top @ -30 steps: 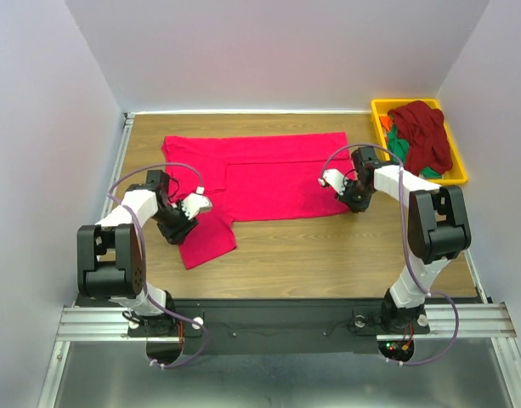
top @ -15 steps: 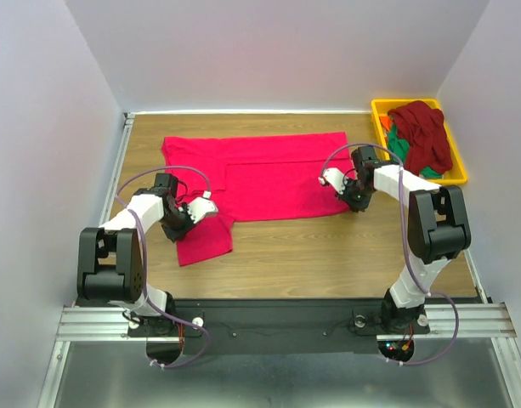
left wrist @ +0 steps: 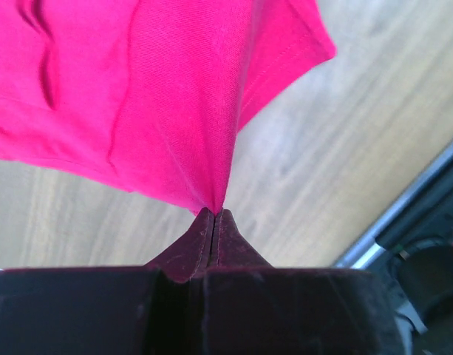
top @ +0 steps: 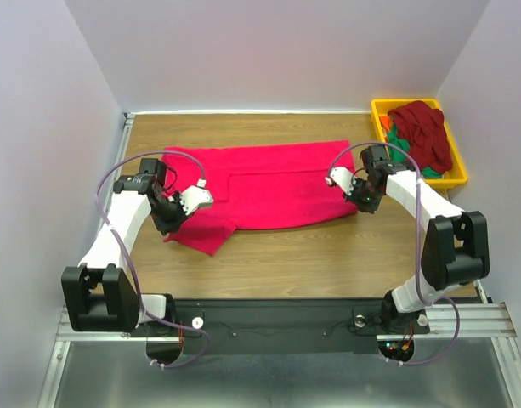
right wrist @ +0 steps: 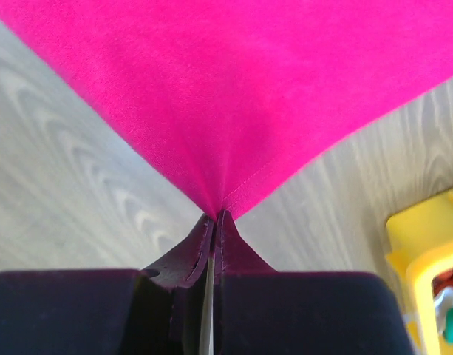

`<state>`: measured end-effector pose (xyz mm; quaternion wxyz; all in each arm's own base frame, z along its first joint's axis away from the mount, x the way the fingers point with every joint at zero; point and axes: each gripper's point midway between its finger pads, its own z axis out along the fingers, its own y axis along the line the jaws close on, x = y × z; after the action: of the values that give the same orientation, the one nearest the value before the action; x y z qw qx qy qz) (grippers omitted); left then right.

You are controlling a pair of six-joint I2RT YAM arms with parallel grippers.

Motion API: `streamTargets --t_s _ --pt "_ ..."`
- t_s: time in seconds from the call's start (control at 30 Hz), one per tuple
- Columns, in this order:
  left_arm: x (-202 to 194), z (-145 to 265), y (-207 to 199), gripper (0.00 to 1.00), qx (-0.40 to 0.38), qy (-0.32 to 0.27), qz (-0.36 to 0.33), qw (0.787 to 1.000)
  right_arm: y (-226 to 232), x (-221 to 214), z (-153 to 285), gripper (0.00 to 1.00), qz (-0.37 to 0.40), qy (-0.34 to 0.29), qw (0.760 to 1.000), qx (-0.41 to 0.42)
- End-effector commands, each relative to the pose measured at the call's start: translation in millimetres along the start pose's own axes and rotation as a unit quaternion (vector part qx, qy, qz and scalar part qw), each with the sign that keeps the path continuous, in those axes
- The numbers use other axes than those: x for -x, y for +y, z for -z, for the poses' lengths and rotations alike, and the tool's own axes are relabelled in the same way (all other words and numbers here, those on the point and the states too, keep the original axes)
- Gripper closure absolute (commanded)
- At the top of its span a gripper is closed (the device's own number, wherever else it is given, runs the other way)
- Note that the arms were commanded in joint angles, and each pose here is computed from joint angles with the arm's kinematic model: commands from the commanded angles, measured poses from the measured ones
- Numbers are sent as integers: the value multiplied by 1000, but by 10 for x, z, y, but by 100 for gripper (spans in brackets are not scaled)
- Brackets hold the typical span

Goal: Fold and stack the t-shirts
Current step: Fold the tshirt

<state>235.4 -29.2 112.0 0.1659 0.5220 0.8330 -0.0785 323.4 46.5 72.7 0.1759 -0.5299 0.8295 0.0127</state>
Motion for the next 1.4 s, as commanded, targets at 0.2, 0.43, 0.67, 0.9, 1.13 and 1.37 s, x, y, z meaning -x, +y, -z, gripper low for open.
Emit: streamTargets --t_s 0.2,0.43,0.67,0.9,1.13,1.37 --pt "-100 319 -391 100 -1 -6 -1 1000 298 -182 361 99 -2 13 1000 19" --pt "315 469 97 100 2 -52 28 998 -185 -48 323 99 -16 1 1000 10" --pt "603 377 703 100 11 -55 39 998 -620 210 158 99 -12 -6 1000 11" --pt "673 218 1194 100 18 -49 57 997 -913 298 -57 99 -5 4 1000 10" --pt "727 29 1612 100 20 -42 67 997 -1176 340 -318 100 -7 14 1000 9" --pt "813 -86 1904 100 21 -45 77 996 -1393 381 -455 99 -9 15 1000 1"
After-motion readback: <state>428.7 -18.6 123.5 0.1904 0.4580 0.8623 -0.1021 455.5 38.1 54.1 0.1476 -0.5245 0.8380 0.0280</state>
